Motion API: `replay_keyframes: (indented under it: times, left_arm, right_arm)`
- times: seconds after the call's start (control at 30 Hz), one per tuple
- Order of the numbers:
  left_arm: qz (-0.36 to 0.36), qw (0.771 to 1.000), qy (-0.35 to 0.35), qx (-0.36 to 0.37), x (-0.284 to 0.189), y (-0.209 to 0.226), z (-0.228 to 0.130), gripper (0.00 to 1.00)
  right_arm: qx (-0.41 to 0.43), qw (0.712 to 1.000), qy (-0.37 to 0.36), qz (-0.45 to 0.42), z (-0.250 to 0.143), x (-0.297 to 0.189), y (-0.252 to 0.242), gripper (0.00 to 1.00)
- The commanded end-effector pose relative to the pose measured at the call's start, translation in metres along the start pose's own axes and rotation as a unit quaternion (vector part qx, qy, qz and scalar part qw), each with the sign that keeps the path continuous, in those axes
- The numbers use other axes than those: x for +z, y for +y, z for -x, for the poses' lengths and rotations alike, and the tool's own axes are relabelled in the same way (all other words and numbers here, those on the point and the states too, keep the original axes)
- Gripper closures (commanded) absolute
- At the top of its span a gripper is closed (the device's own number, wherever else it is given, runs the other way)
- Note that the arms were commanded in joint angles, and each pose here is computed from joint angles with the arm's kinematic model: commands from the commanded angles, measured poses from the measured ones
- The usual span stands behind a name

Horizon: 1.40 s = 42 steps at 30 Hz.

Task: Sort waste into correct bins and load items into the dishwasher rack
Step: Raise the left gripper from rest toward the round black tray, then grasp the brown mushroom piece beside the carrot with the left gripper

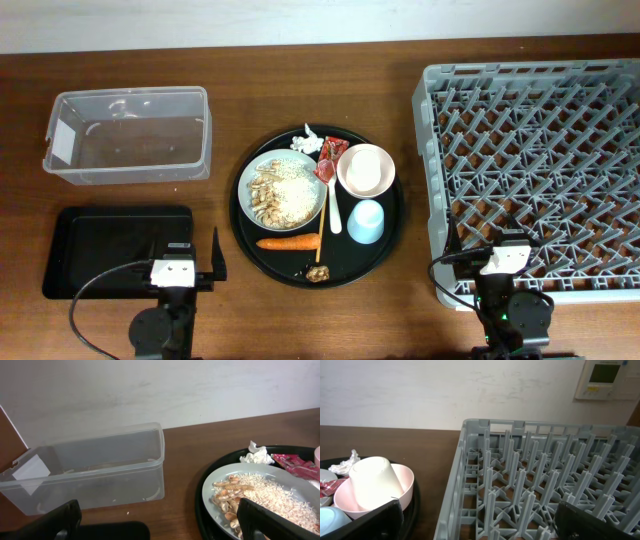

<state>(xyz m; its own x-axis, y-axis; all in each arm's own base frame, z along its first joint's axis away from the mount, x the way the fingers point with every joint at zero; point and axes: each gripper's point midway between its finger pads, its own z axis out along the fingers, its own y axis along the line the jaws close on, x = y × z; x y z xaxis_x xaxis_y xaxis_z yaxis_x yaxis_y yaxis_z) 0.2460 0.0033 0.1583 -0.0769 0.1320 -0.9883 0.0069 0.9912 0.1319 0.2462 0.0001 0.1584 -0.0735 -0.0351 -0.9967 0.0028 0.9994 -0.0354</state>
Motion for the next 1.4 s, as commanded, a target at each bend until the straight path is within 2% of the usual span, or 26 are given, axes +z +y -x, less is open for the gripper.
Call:
replay_keyframes:
  times: [0.0,0.1,0.13,0.2,0.27,0.33,0.4,0.47,0.53,0.63,0.73,0.8,0.83,0.93,1.03,1.07,1.13,1.17,1.27,1.33,1.37]
  left_arm:
    - [0.005,1.0,0.001,0.008,0.0,0.001,-0.002,0.01]
    - [-0.002,1.0,0.0,0.008,0.0,-0.001,-0.001,0.01]
    - [-0.027,1.0,-0.008,0.008,0.0,-0.01,0.002,0.01]
    - [-0.16,0.987,-0.033,-0.01,-0.009,-0.054,0.013,0.01]
    - [-0.285,0.957,-0.048,-0.034,-0.029,-0.093,0.021,0.01]
    - [-0.319,0.946,-0.051,-0.033,-0.036,-0.103,0.023,0.01]
    - [-0.351,0.93,-0.064,-0.084,-0.048,-0.108,0.049,0.01]
    - [-0.339,0.934,-0.058,-0.092,-0.051,-0.103,0.065,0.01]
    - [-0.318,0.942,-0.014,-0.11,-0.052,-0.095,0.073,0.01]
    - [-0.321,0.936,0.058,-0.133,-0.047,-0.093,0.093,0.01]
    - [-0.346,0.906,0.189,-0.153,-0.038,-0.099,0.1,0.01]
    - [-0.382,0.866,0.302,-0.11,-0.037,-0.114,0.099,0.01]
    - [-0.372,0.852,0.359,-0.087,-0.034,-0.119,0.092,0.01]
    - [-0.39,0.822,0.415,-0.029,-0.029,-0.148,0.072,0.01]
    - [-0.415,0.773,0.479,-0.024,-0.035,-0.171,0.044,0.01]
    - [-0.411,0.765,0.495,-0.03,-0.036,-0.173,0.038,0.01]
    - [-0.375,0.744,0.548,-0.069,-0.037,-0.182,0.024,0.01]
    - [-0.345,0.741,0.57,-0.084,-0.036,-0.183,0.017,0.01]
    - [-0.179,0.741,0.635,-0.126,-0.033,-0.178,-0.012,0.01]
    - [-0.165,0.728,0.654,-0.122,-0.042,-0.192,-0.021,0.01]
    - [-0.153,0.73,0.656,-0.116,-0.044,-0.198,-0.026,0.01]
  right_arm:
    - [-0.001,1.0,0.003,-0.01,-0.003,0.0,-0.004,0.01]
    - [-0.001,1.0,0.002,-0.01,-0.003,0.0,-0.004,0.01]
    - [-0.001,1.0,0.002,-0.01,-0.003,0.0,-0.004,0.01]
    - [-0.001,1.0,0.002,-0.01,-0.003,0.0,-0.004,0.01]
    - [-0.001,1.0,0.003,-0.01,-0.003,0.0,-0.004,0.01]
    - [-0.001,1.0,0.002,-0.01,-0.003,0.0,-0.004,0.01]
    - [-0.001,1.0,0.002,-0.01,-0.003,0.0,-0.004,0.01]
    - [-0.001,1.0,0.003,-0.01,-0.003,0.0,-0.004,0.01]
    - [-0.001,1.0,0.003,-0.01,-0.003,0.0,-0.004,0.01]
    - [-0.001,1.0,0.003,-0.01,-0.003,0.0,-0.004,0.01]
    - [-0.001,1.0,0.003,-0.01,-0.003,0.0,-0.004,0.01]
    - [-0.001,1.0,0.002,-0.01,-0.003,0.0,-0.004,0.01]
    - [-0.001,1.0,0.002,-0.01,-0.003,0.0,-0.004,0.01]
    - [-0.001,1.0,0.002,-0.01,-0.003,0.0,-0.004,0.01]
    - [-0.001,1.0,0.002,-0.01,-0.003,0.0,-0.004,0.01]
    - [-0.001,1.0,0.003,-0.01,-0.003,0.0,-0.004,0.01]
    - [-0.001,1.0,0.003,-0.01,-0.003,0.0,-0.004,0.01]
    - [-0.001,1.0,0.002,-0.01,-0.003,0.0,-0.004,0.01]
    - [-0.001,1.0,0.003,-0.01,-0.003,0.0,-0.004,0.01]
    - [-0.001,1.0,0.002,-0.01,-0.003,0.0,-0.004,0.01]
    - [-0.001,1.0,0.002,-0.01,-0.003,0.0,-0.004,0.01]
